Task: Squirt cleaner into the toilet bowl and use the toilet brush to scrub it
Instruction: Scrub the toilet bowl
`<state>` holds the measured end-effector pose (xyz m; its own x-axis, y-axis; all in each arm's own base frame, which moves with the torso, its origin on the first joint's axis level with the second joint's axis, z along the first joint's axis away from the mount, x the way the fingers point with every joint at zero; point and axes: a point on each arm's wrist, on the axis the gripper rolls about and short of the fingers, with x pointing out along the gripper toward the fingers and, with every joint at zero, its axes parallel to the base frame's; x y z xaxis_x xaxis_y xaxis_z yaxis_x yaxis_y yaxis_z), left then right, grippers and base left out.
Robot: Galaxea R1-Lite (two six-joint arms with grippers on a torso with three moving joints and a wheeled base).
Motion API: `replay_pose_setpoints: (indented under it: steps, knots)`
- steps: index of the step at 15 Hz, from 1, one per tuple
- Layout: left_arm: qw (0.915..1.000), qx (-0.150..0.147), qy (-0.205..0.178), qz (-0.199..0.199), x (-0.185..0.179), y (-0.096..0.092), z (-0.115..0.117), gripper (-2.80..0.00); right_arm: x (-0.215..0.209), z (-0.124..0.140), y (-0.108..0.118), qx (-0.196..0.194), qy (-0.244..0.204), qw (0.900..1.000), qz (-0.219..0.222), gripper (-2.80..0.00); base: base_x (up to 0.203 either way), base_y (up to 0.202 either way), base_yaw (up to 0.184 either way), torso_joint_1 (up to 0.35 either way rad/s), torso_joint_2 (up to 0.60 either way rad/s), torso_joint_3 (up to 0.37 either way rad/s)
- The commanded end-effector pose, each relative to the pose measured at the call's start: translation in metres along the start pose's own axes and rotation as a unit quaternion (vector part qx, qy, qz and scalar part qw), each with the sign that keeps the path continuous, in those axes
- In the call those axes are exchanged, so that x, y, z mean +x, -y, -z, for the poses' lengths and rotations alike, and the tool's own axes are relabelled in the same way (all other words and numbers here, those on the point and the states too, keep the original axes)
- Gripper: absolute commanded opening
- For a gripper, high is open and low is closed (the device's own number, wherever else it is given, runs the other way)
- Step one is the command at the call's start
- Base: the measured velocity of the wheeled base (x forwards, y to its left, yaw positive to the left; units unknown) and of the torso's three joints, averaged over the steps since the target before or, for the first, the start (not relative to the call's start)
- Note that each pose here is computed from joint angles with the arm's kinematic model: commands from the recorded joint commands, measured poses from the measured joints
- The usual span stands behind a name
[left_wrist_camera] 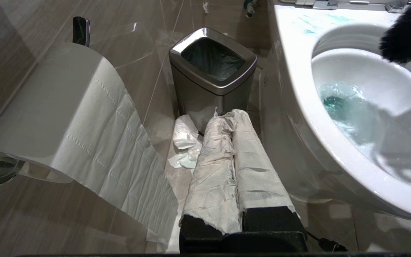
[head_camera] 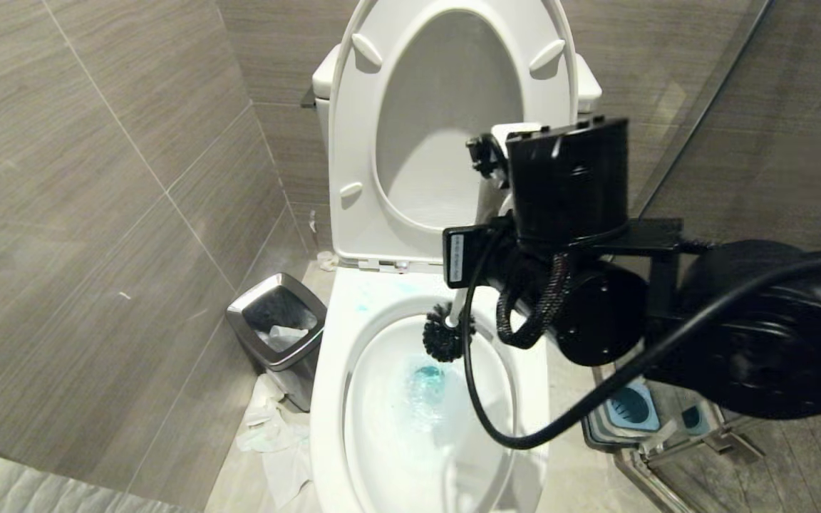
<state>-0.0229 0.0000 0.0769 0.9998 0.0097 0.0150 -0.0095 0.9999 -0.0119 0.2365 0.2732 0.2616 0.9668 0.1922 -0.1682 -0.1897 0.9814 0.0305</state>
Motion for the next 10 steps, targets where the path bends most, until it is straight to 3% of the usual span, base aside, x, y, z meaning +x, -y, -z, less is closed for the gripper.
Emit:
replay_pose_setpoints:
  steps: [1, 4, 10]
  knots:
    - [1.0, 0.0, -0.004, -0.001, 0.001, 0.0, 0.002, -2.8, -0.029, -0.027, 0.015, 0.02, 0.026, 0.999, -0.013, -2.8, 0.0, 0.0, 0.0, 0.0, 0.0, 0.0]
    - [1.0, 0.0, -0.004, -0.001, 0.001, 0.0, 0.002, -2.8, -0.05, -0.033, 0.014, 0.016, 0.025, 0.999, -0.046, -2.8, 0.0, 0.0, 0.0, 0.0, 0.0, 0.0]
    - [1.0, 0.0, -0.004, -0.001, 0.001, 0.0, 0.002, -2.8, -0.056, -0.025, 0.021, 0.005, 0.014, 0.999, -0.044, -2.8, 0.0, 0.0, 0.0, 0.0, 0.0, 0.0]
